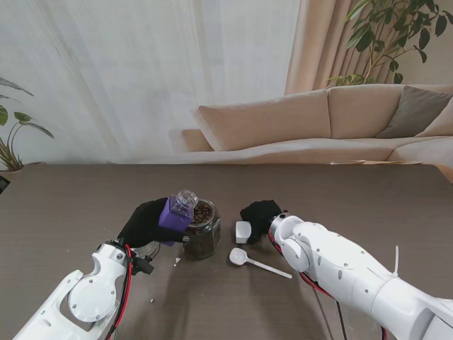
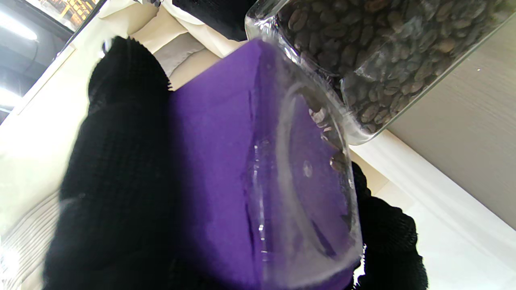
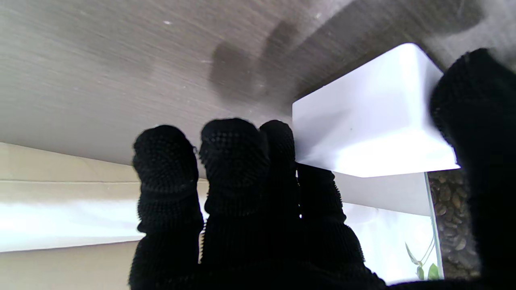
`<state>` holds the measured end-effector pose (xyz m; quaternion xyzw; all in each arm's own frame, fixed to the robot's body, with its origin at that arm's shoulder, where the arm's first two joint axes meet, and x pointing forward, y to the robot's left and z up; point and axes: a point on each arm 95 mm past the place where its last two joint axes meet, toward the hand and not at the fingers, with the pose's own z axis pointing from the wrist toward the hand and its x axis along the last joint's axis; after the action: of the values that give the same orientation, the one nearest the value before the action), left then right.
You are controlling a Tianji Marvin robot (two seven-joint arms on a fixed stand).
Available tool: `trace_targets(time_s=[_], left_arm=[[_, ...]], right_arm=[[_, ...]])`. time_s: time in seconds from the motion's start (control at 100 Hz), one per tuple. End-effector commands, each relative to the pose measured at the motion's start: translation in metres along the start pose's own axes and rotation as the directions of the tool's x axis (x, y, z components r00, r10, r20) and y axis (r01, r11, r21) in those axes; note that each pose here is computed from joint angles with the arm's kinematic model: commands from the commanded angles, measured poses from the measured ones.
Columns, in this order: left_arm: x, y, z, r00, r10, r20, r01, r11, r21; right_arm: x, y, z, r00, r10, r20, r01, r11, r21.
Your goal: Portion coffee beans from the glass jar into the coffee jar
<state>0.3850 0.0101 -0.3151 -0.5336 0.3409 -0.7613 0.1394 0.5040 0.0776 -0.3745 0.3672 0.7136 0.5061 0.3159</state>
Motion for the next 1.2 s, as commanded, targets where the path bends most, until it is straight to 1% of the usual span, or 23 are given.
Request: trace_targets(time_s=[0.0,0.14,0.3,0.53,0.72,0.8,0.91,1.06,1.19], left_arm=[[0.001,0.002,0.0,1.0,-0.004,-0.003,0.004,1.0,-0.014],[0.001,0.001,0.001,1.0,-0.004,-0.008,0.004,1.0,-0.013],[0.001,0.0,0.001,1.0,-0.003,-0.01,0.002,1.0,-0.01],[0.001,-0.001,0.001,1.0,0.0,-0.015,0.0,1.0,-0.015],[0.001,-0.001,0.003,1.0,-0.003,-0.021,0.002,1.0,-0.021],[0.001,-0.001,0.005,1.0,-0.005,-0.025,0.005,1.0,-0.024],[0.002,0.0,0.007,1.0,-0.008,-0.03,0.007,1.0,-0.028],[0.003,0.0,0.009,0.999,-0.011,-0.035,0.01,0.999,-0.034],[0.003,0.001,0.01,0.999,-0.014,-0.036,0.012,0.999,-0.039]], right_arm=[[-0.001,0.002,-0.002,1.0,0.009,0.003,-0.009,1.0,0.01],[-0.003,0.005,-0.003,0.999,0.034,0.015,-0.035,0.999,0.018],[-0.005,0.006,-0.004,0.995,0.09,0.041,-0.091,0.996,0.024],[-0.009,0.018,-0.009,0.97,0.223,0.097,-0.224,0.975,0.002],[-0.012,0.038,-0.017,0.935,0.331,0.128,-0.328,0.944,-0.048],[-0.011,0.05,-0.022,0.92,0.37,0.129,-0.363,0.929,-0.075],[-0.011,0.065,-0.03,0.905,0.407,0.122,-0.395,0.912,-0.113],[-0.01,0.087,-0.042,0.872,0.477,0.108,-0.456,0.873,-0.174],[-0.009,0.108,-0.053,0.854,0.513,0.083,-0.485,0.844,-0.23]])
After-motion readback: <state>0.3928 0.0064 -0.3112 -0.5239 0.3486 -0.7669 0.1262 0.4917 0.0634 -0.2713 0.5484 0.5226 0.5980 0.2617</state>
